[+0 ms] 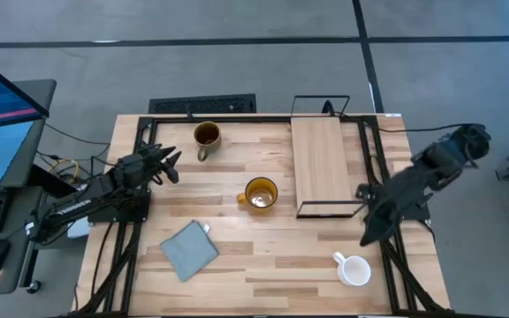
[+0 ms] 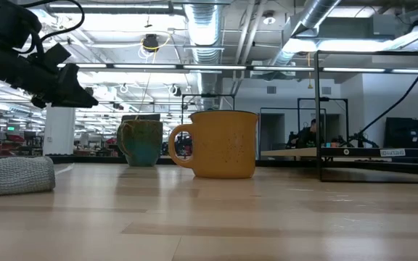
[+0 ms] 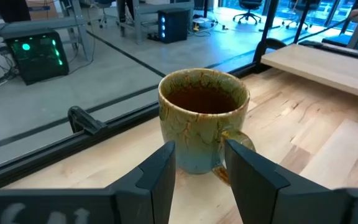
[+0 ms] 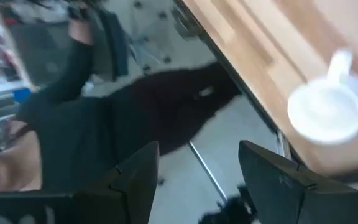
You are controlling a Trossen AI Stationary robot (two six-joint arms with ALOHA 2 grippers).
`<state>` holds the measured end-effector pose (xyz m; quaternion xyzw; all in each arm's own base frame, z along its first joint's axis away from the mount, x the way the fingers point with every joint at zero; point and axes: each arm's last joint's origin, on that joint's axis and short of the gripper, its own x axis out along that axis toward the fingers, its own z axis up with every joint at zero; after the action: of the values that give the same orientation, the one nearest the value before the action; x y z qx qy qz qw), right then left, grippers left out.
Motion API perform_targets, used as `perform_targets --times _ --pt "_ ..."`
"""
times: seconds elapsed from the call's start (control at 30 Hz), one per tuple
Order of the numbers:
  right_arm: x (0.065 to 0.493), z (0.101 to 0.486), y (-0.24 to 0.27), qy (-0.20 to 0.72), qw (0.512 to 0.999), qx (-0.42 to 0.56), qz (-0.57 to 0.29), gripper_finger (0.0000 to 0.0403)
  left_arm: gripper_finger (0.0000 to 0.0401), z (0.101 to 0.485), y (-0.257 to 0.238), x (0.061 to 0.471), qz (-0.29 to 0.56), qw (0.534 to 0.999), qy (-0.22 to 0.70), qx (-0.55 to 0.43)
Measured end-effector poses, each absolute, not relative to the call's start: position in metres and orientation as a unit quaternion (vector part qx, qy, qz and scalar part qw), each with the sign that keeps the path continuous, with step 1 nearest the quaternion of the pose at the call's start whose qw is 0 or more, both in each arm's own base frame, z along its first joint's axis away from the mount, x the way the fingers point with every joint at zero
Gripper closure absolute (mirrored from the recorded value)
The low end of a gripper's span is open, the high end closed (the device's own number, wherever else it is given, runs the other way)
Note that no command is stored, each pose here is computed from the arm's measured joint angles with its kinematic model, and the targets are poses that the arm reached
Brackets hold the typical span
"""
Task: Stack small to large cups/mugs on shelf
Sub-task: Put the white mug on the shelf
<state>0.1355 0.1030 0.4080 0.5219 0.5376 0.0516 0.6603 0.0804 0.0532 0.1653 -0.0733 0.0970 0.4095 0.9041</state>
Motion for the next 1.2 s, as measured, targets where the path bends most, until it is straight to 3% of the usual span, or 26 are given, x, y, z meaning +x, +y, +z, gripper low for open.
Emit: perform_targets --times 0.33,0.6,1.2 --pt "0.143 0.385 0.142 0.618 0.635 0.463 0.021 0.0159 0.0271 0.165 0.053 0.08 0.412 0.902 0.096 -0.089" --pt "0.142 0.36 0.143 0.69 0.611 0.378 -0.086 0.0159 0.0271 0.164 0.053 0.08 0.412 0.902 0.096 -0.09" --pt "0.166 0.274 0.174 0.753 0.613 0.218 -0.094 0.0159 0.0271 0.164 0.053 0.08 0.41 0.902 0.096 -0.094"
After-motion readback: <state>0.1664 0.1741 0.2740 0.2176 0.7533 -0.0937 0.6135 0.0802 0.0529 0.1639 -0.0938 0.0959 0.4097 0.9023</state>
